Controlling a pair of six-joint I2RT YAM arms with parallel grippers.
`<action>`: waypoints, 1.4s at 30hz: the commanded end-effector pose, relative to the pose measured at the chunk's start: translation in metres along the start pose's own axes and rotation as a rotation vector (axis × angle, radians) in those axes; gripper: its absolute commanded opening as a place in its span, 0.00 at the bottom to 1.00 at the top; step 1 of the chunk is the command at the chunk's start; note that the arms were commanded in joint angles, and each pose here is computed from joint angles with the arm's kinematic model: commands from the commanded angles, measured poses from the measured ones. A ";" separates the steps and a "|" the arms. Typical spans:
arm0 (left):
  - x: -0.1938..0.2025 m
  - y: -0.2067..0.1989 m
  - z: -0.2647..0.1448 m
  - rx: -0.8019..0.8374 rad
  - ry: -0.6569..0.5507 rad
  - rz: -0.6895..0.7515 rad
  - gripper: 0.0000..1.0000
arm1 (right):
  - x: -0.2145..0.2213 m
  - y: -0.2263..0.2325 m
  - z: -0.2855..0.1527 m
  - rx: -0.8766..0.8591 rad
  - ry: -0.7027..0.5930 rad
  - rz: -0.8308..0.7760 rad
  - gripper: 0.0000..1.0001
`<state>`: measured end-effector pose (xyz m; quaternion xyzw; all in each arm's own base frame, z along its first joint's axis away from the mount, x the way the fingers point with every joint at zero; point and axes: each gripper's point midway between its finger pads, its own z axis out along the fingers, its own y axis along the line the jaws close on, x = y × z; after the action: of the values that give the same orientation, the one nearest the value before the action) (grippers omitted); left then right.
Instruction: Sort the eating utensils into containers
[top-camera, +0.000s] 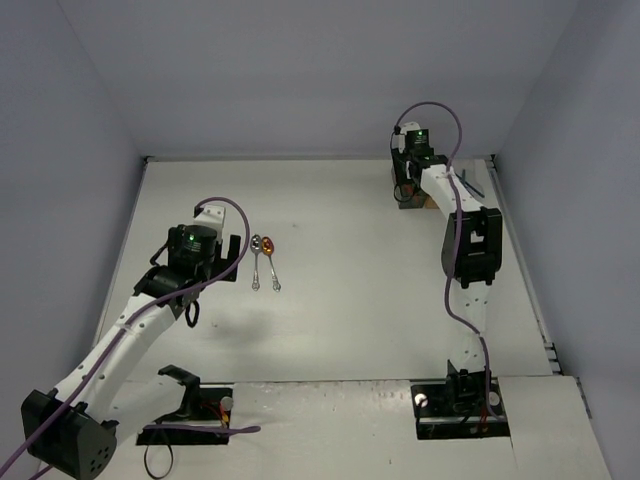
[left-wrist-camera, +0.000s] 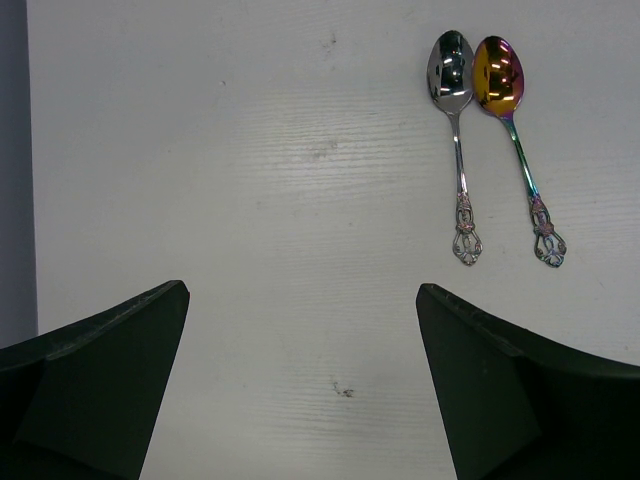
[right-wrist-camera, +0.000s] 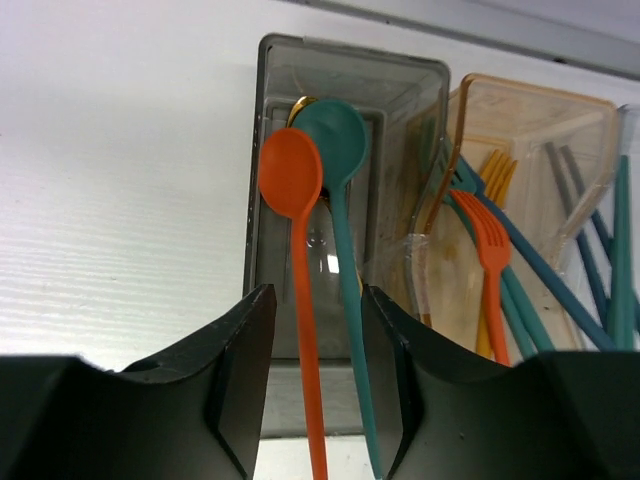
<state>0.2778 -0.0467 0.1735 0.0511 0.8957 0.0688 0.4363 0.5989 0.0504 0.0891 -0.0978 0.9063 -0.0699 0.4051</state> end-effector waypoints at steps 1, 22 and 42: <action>-0.011 -0.001 -0.001 0.001 -0.037 -0.022 0.97 | -0.090 -0.020 -0.085 0.033 -0.232 0.050 0.41; -0.035 0.017 -0.033 -0.030 -0.212 -0.147 0.97 | 0.046 0.307 -0.200 -0.376 -0.101 0.068 0.60; -0.020 0.035 -0.067 -0.053 -0.243 -0.235 0.97 | 0.082 0.420 -0.175 -0.349 -0.120 0.040 0.50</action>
<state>0.2338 -0.0198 0.2305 -0.0443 0.8392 0.0360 0.5408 0.3388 0.4364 0.0248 -0.2030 0.8971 0.0921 0.3814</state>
